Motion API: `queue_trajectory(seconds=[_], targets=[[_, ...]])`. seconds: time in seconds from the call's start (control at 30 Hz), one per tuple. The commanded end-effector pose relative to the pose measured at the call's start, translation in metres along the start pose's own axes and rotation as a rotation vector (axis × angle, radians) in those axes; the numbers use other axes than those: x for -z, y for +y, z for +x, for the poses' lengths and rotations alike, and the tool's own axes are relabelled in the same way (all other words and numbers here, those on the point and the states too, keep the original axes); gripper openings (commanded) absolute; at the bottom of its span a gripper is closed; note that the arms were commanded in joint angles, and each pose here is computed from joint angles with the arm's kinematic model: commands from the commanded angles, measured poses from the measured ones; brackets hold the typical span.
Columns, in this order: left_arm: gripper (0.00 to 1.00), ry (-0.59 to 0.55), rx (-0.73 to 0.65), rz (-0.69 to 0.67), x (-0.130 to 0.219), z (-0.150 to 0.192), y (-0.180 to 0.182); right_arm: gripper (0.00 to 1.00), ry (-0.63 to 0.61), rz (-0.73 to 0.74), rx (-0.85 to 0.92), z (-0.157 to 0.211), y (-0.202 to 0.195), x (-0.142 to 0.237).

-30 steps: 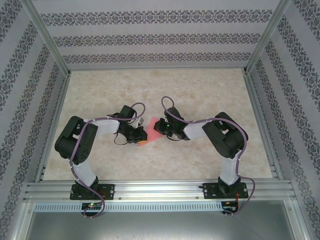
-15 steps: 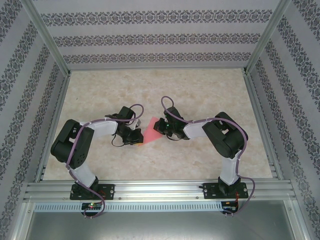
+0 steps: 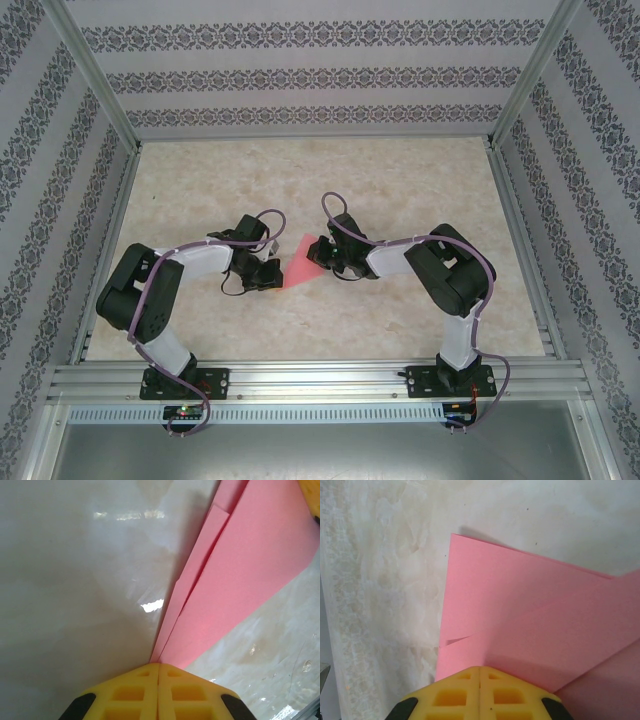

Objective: Fold a paper plane with a square sheet of paper (pick it up from the middle)
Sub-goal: Fourth fold the wing at the center of the table.

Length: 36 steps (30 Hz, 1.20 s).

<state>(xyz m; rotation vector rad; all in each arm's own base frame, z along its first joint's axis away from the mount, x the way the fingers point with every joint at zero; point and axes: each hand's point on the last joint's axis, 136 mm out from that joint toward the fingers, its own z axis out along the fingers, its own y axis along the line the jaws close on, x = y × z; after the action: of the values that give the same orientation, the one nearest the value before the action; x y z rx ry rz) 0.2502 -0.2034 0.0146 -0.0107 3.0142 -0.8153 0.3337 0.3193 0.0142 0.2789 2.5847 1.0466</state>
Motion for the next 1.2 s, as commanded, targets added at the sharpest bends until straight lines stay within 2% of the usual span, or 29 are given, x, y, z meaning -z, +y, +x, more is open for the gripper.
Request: queue_trajectory(seconds=[0.0,0.33,0.43,0.6,0.73,0.87,0.93,1.0,1.03,1.1,1.17], targets=[[0.08,0.108,0.073,-0.232,0.0,0.043,0.054,0.06,0.046,0.189,-0.006,0.019,-0.054,-0.007],[0.09,0.09,0.069,-0.228,0.016,0.048,0.048,0.06,0.058,0.182,0.011,0.018,-0.049,-0.008],[0.09,0.048,0.057,-0.222,0.031,0.045,0.042,0.06,0.077,0.168,0.046,0.02,-0.042,-0.008],[0.14,-0.084,0.029,-0.173,0.067,0.029,0.016,0.07,0.139,0.155,0.164,0.036,-0.032,0.002],[0.19,-0.151,-0.009,-0.087,0.086,0.02,-0.008,0.08,0.237,0.085,0.307,0.062,-0.017,0.013],[0.28,-0.163,-0.044,0.035,0.087,0.016,-0.032,0.1,0.269,0.027,0.415,0.065,0.004,0.03],[0.32,-0.165,-0.045,0.064,0.084,0.013,-0.039,0.14,0.244,0.012,0.456,0.054,0.024,0.042],[0.36,-0.158,-0.054,0.062,0.078,0.011,-0.042,0.17,0.166,0.036,0.462,0.035,0.039,0.06],[0.37,-0.154,-0.055,0.051,0.075,0.011,-0.041,0.23,0.125,0.059,0.452,0.027,0.041,0.068],[0.41,-0.143,-0.062,0.039,0.068,0.009,-0.041,0.26,0.008,0.167,0.351,0.006,0.022,0.088],[0.44,-0.14,-0.068,0.034,0.062,0.005,-0.04,0.35,-0.04,0.202,0.189,0.002,-0.004,0.1]])
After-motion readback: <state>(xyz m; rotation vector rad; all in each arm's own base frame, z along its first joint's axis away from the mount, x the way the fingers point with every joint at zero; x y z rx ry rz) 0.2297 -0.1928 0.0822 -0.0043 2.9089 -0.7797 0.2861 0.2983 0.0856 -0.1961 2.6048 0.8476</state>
